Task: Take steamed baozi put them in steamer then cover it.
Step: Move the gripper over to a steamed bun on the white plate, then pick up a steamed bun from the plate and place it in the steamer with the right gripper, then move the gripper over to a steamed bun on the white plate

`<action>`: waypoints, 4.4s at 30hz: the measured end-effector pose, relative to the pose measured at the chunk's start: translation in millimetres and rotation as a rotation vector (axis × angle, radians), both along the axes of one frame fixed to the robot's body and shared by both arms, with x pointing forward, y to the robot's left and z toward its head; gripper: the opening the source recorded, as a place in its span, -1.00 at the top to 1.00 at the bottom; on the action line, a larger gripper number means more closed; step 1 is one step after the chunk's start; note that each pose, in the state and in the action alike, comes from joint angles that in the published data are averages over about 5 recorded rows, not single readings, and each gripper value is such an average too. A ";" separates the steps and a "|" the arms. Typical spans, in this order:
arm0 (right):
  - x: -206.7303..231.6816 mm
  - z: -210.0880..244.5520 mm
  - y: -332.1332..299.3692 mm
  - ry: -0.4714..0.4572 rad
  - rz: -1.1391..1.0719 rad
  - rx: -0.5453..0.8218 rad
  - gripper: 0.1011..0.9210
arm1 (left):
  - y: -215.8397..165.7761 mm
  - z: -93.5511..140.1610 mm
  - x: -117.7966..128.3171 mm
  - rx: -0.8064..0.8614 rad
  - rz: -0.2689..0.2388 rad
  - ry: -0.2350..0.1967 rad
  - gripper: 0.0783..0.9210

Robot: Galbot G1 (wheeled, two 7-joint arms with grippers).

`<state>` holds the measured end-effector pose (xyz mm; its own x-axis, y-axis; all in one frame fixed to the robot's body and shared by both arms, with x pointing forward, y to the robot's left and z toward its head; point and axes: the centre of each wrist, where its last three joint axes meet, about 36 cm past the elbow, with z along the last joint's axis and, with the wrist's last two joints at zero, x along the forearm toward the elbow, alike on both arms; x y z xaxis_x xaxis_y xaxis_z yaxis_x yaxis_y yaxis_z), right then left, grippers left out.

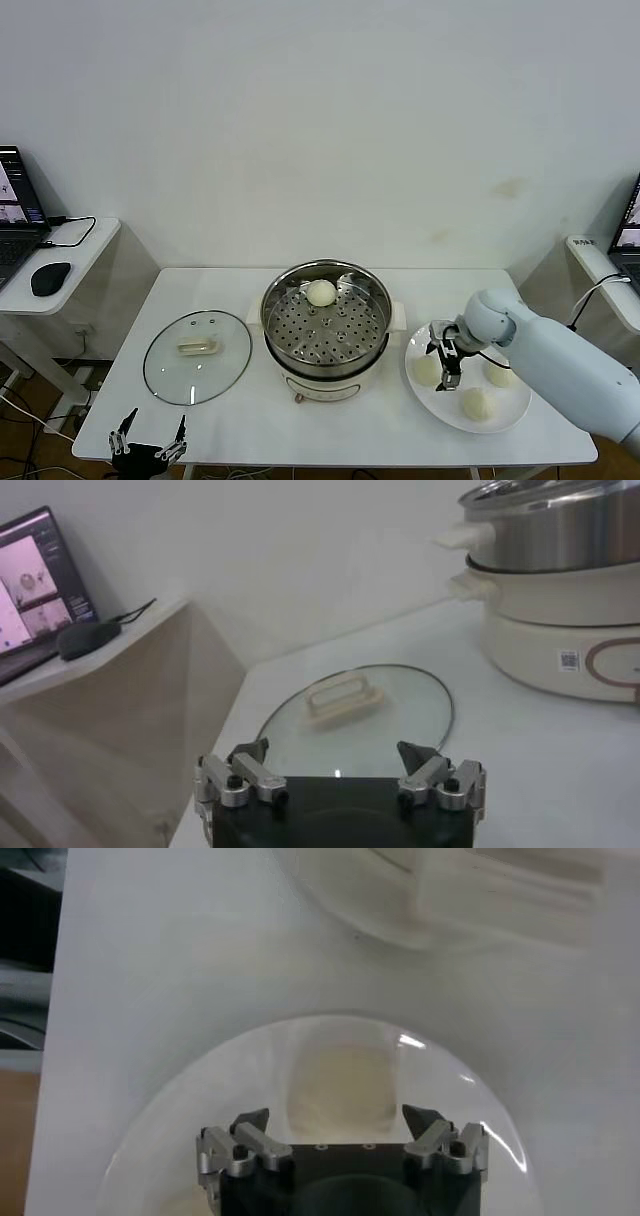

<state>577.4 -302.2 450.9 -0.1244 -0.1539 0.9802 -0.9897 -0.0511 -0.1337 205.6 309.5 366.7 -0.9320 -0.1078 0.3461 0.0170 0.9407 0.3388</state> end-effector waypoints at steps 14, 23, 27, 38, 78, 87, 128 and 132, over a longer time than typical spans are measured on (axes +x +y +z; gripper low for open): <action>1.1 -3.9 -0.7 -0.005 -0.009 0.003 -0.53 | -0.1 -1.0 -0.2 -0.001 0.003 0.002 -0.77; 1.4 0.9 -5.5 -0.015 -0.022 0.008 -0.26 | -1.5 -0.9 -0.7 -0.001 0.003 0.002 -0.77; 2.6 10.8 -10.7 -0.027 -0.034 0.014 -0.24 | -2.0 -0.2 -0.7 -0.001 0.003 0.000 -0.77; 4.2 82.7 -38.4 -0.076 -0.068 0.024 -0.24 | -5.1 5.9 6.5 -0.006 -0.003 -0.029 -0.77; 81.1 230.9 242.9 0.044 0.178 0.101 -0.24 | -5.4 24.5 18.3 -0.004 0.021 -0.102 -0.77; 90.9 193.3 282.5 0.074 0.181 0.066 -0.24 | -4.0 21.3 21.4 -0.015 0.025 -0.099 -0.77; 89.6 201.8 258.9 0.029 0.171 0.121 -0.76 | -12.0 21.5 25.5 -0.048 0.014 -0.094 -0.77; 83.8 231.8 217.1 0.000 0.173 0.132 -0.76 | -12.6 22.5 25.4 -0.051 0.008 -0.092 -0.77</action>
<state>661.2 -85.0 682.6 -0.0849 -0.3002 0.9501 -0.9676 -0.2026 -0.1504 231.0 296.9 389.2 -0.9592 -0.0997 0.2644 -0.0195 0.9569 0.2898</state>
